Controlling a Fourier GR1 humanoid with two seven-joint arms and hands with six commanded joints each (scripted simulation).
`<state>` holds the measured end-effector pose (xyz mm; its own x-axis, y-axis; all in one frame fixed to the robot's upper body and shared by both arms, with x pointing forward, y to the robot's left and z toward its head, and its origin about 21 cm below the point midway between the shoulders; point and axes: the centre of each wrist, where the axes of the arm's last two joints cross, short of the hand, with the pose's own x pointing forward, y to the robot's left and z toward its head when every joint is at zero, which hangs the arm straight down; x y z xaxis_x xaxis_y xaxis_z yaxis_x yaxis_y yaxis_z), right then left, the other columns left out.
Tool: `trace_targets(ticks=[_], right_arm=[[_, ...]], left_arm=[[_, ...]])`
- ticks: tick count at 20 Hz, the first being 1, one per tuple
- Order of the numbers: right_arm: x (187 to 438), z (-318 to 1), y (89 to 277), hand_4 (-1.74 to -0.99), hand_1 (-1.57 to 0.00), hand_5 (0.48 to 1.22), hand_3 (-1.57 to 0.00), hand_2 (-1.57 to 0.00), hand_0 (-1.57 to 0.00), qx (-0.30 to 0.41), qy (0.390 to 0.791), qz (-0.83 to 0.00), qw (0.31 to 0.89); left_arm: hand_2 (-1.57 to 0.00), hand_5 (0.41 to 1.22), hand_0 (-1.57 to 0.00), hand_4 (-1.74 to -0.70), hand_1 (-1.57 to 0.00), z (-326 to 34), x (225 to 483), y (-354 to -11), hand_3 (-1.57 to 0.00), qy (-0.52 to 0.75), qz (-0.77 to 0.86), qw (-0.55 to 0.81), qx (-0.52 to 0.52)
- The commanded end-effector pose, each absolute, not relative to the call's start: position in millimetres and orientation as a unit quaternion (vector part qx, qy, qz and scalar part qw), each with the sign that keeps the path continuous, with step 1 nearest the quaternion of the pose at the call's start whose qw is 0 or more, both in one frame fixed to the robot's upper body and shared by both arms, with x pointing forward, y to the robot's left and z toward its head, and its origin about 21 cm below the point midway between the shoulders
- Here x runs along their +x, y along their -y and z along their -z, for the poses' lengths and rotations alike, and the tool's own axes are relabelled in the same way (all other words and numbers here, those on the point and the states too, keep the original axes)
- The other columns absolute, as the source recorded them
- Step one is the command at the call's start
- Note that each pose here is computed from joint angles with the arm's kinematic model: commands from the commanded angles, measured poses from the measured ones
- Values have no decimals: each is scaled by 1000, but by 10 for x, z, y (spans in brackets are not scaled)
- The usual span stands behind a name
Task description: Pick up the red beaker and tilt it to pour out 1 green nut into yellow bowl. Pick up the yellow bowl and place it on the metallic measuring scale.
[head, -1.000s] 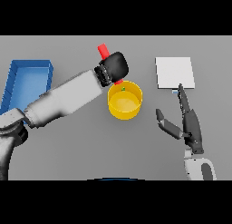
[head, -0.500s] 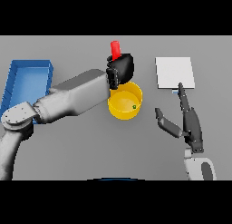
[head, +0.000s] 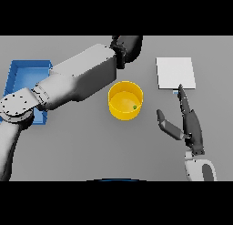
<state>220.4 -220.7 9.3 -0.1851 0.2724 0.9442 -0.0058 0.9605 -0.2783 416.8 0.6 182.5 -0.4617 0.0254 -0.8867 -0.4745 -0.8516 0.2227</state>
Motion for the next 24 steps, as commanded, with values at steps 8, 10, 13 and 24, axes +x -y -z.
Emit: trace_targets(ticks=[8, 10, 13, 24], right_arm=[[2267, -90, 2145, -1152, 1, 652, 1, 1, 1, -88, 762, -118, 630], [2271, -107, 2114, -1140, 1, 637, 1, 1, 1, -105, 763, -127, 625], [2277, -105, 2131, -1129, 1, 625, 1, 1, 1, -92, 769, -122, 621], [2296, -87, 2179, -1165, 1, 672, 1, 1, 1, -51, 768, -124, 626]], left_arm=[[-1571, 1221, -1571, -1732, -1571, -3147, 4676, -714, -1443, -381, -712, -119, -578], [-1571, 1221, -1571, -1735, -1571, -3334, 4771, -1090, -1427, -455, -645, -255, -559], [-1571, 1221, -1571, -1738, -1571, -3401, 4860, -1704, -1394, -521, -541, -397, -528], [-1571, 1221, -1571, -1741, -1571, -2323, 4772, -3275, -1556, -524, -184, -697, -455]])
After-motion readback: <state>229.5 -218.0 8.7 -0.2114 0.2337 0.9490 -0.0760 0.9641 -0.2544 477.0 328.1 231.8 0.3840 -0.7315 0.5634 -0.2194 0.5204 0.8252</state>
